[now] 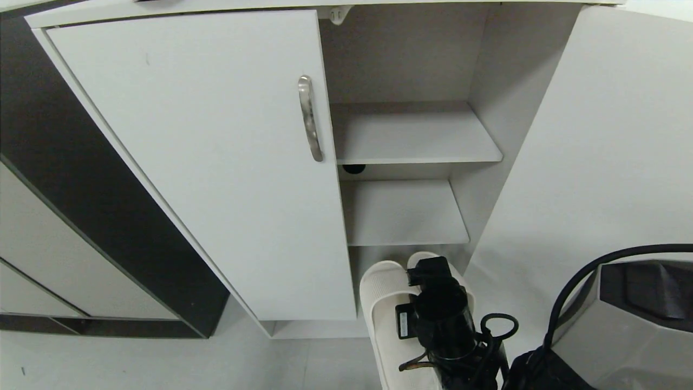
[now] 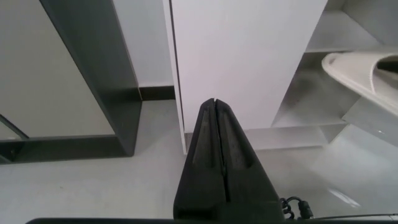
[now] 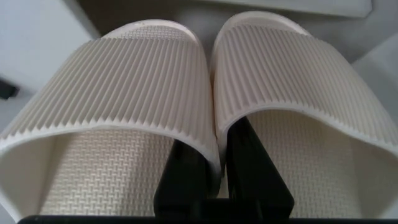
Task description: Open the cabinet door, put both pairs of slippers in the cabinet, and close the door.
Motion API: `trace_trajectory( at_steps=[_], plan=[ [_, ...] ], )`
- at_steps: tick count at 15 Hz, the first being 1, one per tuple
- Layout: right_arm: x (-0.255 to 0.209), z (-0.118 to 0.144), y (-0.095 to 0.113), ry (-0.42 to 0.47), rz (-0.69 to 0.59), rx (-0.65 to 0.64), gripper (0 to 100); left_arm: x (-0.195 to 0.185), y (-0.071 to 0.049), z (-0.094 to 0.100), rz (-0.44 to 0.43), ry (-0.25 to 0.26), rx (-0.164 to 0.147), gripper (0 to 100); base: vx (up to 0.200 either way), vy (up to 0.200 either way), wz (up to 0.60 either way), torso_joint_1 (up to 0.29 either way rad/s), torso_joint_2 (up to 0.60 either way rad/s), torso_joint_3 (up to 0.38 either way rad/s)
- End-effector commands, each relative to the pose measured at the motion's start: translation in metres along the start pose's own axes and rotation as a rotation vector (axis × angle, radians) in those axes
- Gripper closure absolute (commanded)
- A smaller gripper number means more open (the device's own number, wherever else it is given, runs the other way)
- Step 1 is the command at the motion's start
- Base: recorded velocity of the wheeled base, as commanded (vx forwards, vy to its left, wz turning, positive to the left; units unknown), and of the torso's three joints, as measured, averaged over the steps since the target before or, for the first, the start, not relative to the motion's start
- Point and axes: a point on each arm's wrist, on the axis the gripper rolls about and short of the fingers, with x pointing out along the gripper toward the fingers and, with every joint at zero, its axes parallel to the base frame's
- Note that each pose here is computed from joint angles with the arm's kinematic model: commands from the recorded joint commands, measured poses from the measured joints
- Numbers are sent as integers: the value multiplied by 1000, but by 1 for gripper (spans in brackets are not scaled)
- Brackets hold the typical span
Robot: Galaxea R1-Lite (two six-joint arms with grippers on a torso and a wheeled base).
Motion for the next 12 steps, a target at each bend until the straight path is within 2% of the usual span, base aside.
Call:
trace_trajectory(
  at_steps=[1,3,5,8,12],
  plan=[
    [5,2,2,-50,-20,-4,100,0,0,0,1,1,0,100,0,0,0,-2,2,-203],
    [8,10,-1,-145,-70,-16,100,0,0,0,1,1,-2,100,0,0,0,10,2,-98],
    [12,7,-3,-198,-92,-25,100,0,0,0,1,1,0,100,0,0,0,0,0,0],
    [21,-5,-6,-185,-110,-34,100,0,0,0,1,1,0,100,0,0,0,0,0,0],
    [24,-7,-7,-182,-115,-22,100,0,0,0,1,1,-2,100,0,0,0,0,0,0]
  ],
)
